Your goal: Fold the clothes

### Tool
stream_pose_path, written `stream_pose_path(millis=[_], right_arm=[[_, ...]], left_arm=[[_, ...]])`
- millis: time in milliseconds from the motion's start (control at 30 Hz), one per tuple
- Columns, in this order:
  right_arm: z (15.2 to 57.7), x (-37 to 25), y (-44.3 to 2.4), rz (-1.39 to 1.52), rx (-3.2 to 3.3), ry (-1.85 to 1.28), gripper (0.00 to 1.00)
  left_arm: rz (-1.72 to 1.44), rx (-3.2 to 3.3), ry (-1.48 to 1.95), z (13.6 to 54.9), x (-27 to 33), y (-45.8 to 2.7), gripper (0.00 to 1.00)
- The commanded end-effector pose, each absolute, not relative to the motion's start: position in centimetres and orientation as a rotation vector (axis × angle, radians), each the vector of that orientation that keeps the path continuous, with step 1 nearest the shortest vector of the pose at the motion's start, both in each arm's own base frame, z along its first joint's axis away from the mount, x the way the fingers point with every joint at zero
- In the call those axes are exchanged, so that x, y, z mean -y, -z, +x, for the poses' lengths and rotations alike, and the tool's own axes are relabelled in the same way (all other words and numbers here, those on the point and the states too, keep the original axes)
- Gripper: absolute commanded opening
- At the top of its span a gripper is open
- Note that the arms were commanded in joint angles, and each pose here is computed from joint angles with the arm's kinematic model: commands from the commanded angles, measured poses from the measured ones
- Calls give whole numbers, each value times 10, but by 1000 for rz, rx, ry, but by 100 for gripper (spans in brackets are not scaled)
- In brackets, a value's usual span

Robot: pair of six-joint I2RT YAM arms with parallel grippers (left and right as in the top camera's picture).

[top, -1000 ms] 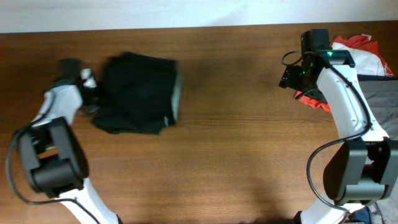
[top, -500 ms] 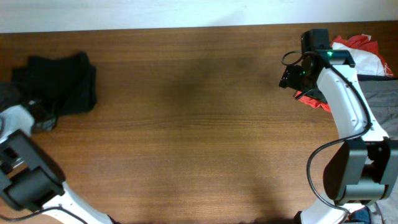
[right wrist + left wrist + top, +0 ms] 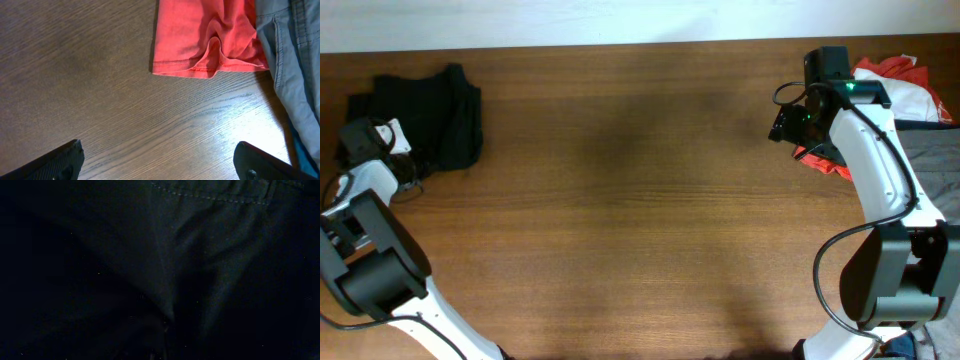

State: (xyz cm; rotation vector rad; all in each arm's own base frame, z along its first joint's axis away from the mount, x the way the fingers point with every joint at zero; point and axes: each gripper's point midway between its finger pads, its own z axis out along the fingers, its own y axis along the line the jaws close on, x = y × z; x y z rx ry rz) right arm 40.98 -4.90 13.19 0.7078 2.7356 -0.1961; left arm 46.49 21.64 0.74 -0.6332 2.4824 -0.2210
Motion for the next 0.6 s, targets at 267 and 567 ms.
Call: stream_pose_path(millis=[267, 567], right_arm=[[412, 53, -140, 723, -2706, 210, 99], [412, 53, -140, 723, -2706, 210, 99]], left_arm=[[-749, -2361, 376, 494, -202, 16, 1], [-866, -2385, 323, 494, -201, -36, 58]])
